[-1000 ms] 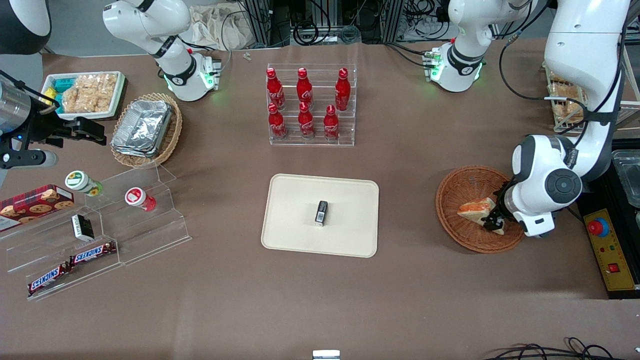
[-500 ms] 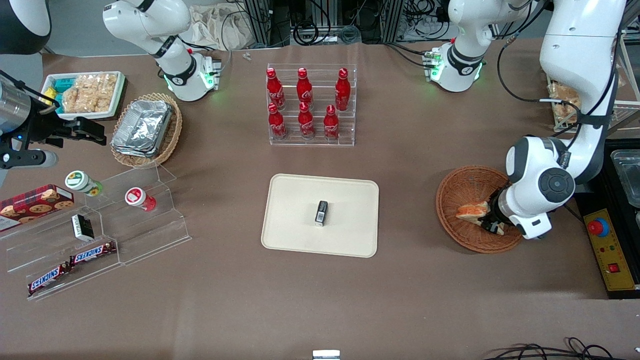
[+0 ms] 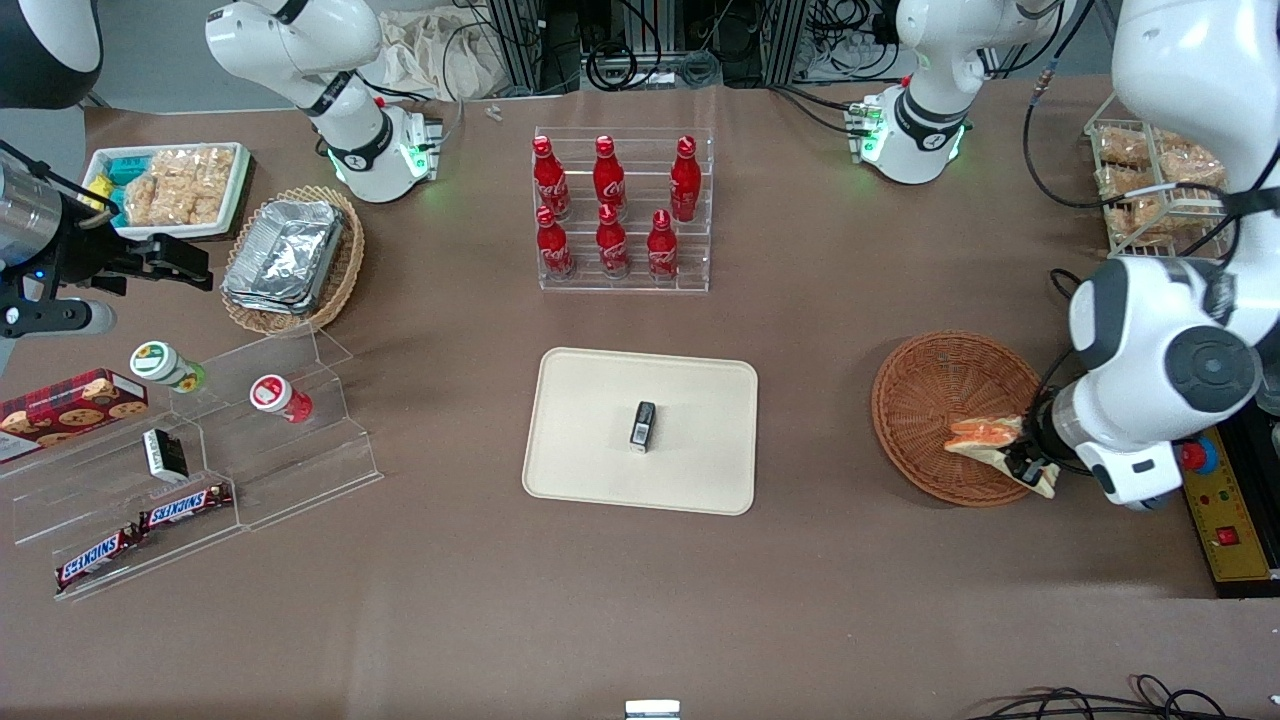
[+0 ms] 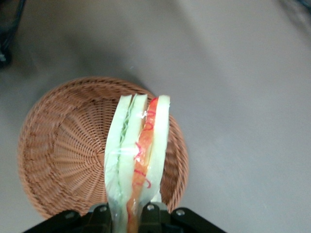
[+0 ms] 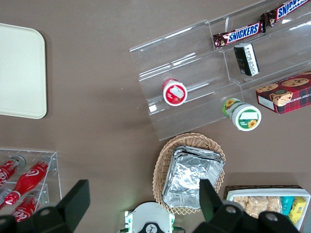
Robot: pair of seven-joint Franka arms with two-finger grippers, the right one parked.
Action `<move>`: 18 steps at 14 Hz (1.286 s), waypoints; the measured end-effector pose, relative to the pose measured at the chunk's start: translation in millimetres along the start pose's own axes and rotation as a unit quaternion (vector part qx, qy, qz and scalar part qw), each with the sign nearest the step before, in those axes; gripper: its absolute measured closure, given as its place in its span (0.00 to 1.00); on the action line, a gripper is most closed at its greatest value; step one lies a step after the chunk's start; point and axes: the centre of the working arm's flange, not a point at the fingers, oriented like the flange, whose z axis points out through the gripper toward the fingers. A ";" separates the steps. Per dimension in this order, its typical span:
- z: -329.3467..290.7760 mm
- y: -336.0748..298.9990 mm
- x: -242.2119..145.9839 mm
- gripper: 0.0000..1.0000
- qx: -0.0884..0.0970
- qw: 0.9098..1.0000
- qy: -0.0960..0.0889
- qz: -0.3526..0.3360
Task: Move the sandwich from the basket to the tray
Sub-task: 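Carry the held sandwich with the left gripper over the cream tray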
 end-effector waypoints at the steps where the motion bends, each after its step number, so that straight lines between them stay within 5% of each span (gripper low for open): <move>1: -27.1 10.6 -10.1 0.81 -0.009 0.998 0.001 0.060; 7: -96.8 73.3 -153.4 0.81 -0.058 0.956 -0.015 0.286; 12: -36.6 115.2 -270.3 0.81 -0.042 0.922 -0.033 0.384; 16: 85.5 145.2 -313.5 0.81 -0.016 0.894 -0.019 0.448; 18: 135.4 153.1 -317.6 0.81 -0.024 0.886 -0.027 0.462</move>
